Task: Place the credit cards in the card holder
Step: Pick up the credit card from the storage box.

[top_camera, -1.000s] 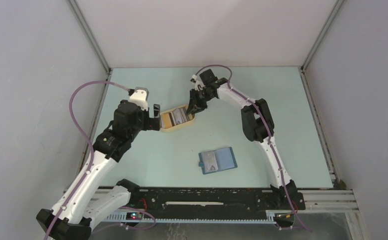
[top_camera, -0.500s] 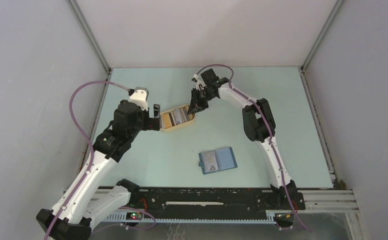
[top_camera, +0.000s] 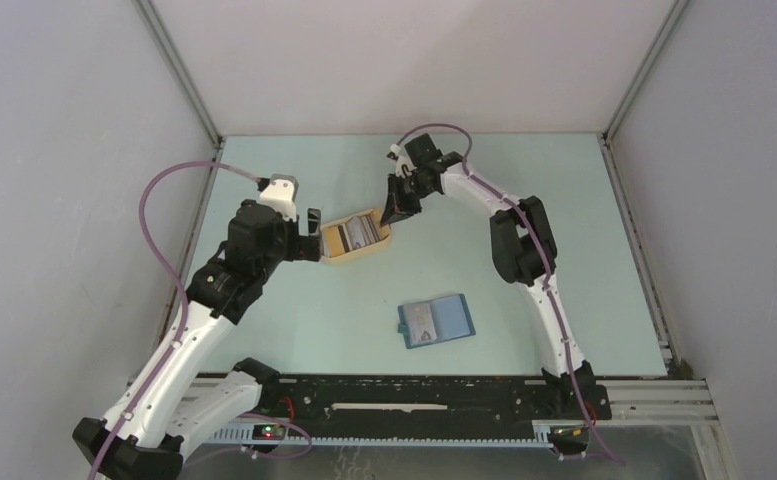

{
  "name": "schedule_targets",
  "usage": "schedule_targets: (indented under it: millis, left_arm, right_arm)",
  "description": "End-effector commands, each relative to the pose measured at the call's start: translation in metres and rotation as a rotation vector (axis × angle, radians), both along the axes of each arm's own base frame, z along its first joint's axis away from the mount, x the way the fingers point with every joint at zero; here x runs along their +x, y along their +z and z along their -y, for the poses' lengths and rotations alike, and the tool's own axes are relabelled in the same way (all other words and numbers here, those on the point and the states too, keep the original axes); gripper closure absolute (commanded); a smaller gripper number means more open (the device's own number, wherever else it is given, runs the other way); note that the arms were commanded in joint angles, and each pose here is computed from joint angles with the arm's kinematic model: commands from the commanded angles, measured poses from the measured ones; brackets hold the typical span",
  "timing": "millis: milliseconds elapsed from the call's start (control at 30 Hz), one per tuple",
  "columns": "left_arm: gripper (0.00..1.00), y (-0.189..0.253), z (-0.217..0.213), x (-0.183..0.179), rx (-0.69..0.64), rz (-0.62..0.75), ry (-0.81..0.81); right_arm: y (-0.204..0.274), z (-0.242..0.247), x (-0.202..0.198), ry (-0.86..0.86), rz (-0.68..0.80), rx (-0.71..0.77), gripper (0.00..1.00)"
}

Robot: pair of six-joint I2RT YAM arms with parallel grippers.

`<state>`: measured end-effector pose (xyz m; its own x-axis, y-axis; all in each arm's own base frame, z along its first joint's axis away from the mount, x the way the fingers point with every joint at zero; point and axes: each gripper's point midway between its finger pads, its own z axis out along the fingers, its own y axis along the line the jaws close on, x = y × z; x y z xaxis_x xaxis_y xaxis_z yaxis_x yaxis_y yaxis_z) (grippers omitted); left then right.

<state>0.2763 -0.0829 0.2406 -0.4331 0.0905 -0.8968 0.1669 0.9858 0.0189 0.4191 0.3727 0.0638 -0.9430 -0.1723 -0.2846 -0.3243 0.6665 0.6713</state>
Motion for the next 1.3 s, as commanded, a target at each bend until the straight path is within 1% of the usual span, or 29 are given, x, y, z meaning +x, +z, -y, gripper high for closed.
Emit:
schedule_targets:
  millis: [0, 200, 333, 400, 467, 533, 600, 733, 833, 933, 1100, 1267]
  left_arm:
    - [0.00, -0.006, -0.004, 0.002, 0.022, 0.000, 0.007]
    - [0.00, -0.004, -0.005, 0.002, 0.022, 0.004, 0.011]
    - [0.00, -0.003, -0.004, 0.001, 0.016, 0.009, 0.007]
    - [0.00, 0.000, -0.003, 0.000, 0.005, 0.014, 0.001]
    - [0.00, 0.005, 0.000, -0.002, -0.018, 0.028, -0.014]
    - [0.00, 0.012, 0.007, -0.005, -0.066, 0.044, -0.037]
    - [0.00, 0.023, 0.020, -0.009, -0.161, 0.068, -0.075]
    - [0.00, 0.034, 0.056, -0.023, -0.391, 0.095, -0.199]
    - [0.00, 0.045, 0.075, -0.034, -0.567, 0.151, -0.274]
    - [0.00, 0.048, 0.090, -0.046, -0.717, 0.167, -0.347]
    - [0.01, 0.040, 0.105, -0.058, -0.879, 0.143, -0.413]
    - [0.02, 0.029, 0.116, -0.067, -0.945, 0.122, -0.453]
  right_arm:
    - [0.057, 0.005, 0.009, 0.009, 0.182, -0.003, 0.98]
    - [0.065, 0.015, 0.009, 0.019, 0.260, -0.060, 0.98]
    - [0.080, 0.024, -0.002, 0.066, 0.302, -0.064, 1.00]
    - [0.091, 0.030, -0.015, 0.124, 0.323, -0.051, 1.00]
    - [0.107, 0.035, -0.037, 0.218, 0.338, 0.017, 1.00]
    - [0.122, 0.045, -0.060, 0.303, 0.372, 0.072, 1.00]
    - [0.138, 0.058, -0.083, 0.358, 0.414, 0.106, 1.00]
    - [0.155, 0.085, -0.122, 0.428, 0.434, 0.200, 1.00]
    - [0.159, 0.105, -0.146, 0.448, 0.440, 0.249, 1.00]
    - [0.162, 0.120, -0.164, 0.456, 0.454, 0.287, 1.00]
    - [0.177, 0.135, -0.184, 0.457, 0.523, 0.339, 1.00]
    - [0.179, 0.143, -0.200, 0.450, 0.579, 0.418, 1.00]
